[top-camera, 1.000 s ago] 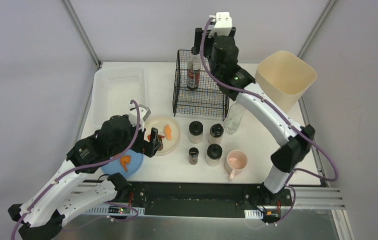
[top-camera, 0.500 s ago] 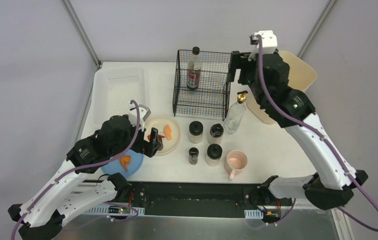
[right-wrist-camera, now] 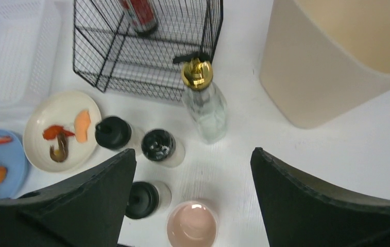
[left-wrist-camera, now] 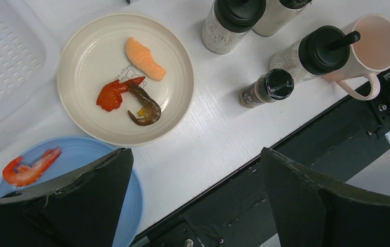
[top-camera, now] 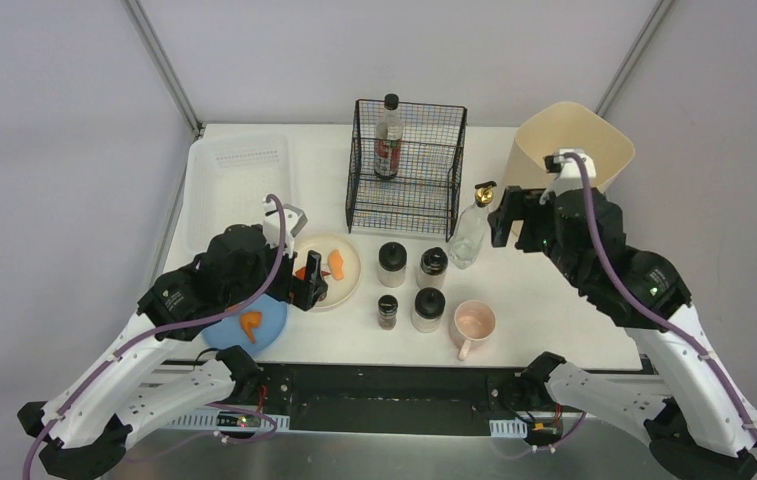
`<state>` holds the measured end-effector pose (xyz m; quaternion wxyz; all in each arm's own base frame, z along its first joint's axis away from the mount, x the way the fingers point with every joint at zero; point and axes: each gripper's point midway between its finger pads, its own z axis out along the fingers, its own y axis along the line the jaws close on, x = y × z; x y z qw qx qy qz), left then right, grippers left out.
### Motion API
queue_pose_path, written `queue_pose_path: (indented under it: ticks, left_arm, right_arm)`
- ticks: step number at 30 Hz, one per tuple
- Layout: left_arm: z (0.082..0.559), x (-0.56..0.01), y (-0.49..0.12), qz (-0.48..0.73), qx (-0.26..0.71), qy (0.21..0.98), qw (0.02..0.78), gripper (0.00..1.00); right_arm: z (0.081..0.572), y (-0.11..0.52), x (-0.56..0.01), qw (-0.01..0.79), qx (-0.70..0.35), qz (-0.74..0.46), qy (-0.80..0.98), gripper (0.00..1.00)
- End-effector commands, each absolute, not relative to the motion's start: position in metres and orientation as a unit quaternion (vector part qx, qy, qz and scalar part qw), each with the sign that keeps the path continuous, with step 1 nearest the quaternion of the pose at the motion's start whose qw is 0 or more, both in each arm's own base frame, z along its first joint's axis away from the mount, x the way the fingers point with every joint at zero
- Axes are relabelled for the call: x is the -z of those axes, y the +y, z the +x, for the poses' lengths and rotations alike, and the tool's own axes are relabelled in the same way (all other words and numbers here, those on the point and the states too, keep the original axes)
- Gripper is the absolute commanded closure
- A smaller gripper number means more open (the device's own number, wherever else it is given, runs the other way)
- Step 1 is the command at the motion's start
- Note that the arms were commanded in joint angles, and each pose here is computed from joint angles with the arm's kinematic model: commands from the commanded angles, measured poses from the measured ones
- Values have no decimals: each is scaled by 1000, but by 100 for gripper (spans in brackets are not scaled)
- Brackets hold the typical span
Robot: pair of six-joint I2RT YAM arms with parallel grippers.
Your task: Clear the kitchen counter
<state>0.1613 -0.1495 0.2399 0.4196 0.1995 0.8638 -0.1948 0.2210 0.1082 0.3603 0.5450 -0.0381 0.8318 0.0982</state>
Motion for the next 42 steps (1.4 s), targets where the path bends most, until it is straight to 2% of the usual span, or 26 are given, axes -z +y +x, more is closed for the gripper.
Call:
queue_pose_path:
  ticks: [1, 12, 20, 29, 42]
  left_arm:
    - [164, -257, -157, 192, 218, 852, 435, 0]
    - [165, -253, -157, 186, 214, 858, 429, 1]
    - [167, -249, -155, 182, 206, 860, 430, 0]
    - [169, -247, -156, 178, 204, 863, 427, 0]
    - [170, -242, -158, 182, 202, 866, 420, 0]
  right_arm:
    - [215, 115, -316, 512, -112, -36, 851, 14]
    - [257, 129, -263, 533, -77, -56, 841, 15]
    - [296, 129, -265, 569, -81, -30, 818, 18]
    - [323, 136, -255, 575, -88, -24, 813, 25]
    - [329, 137, -233, 569, -79, -23, 819, 38]
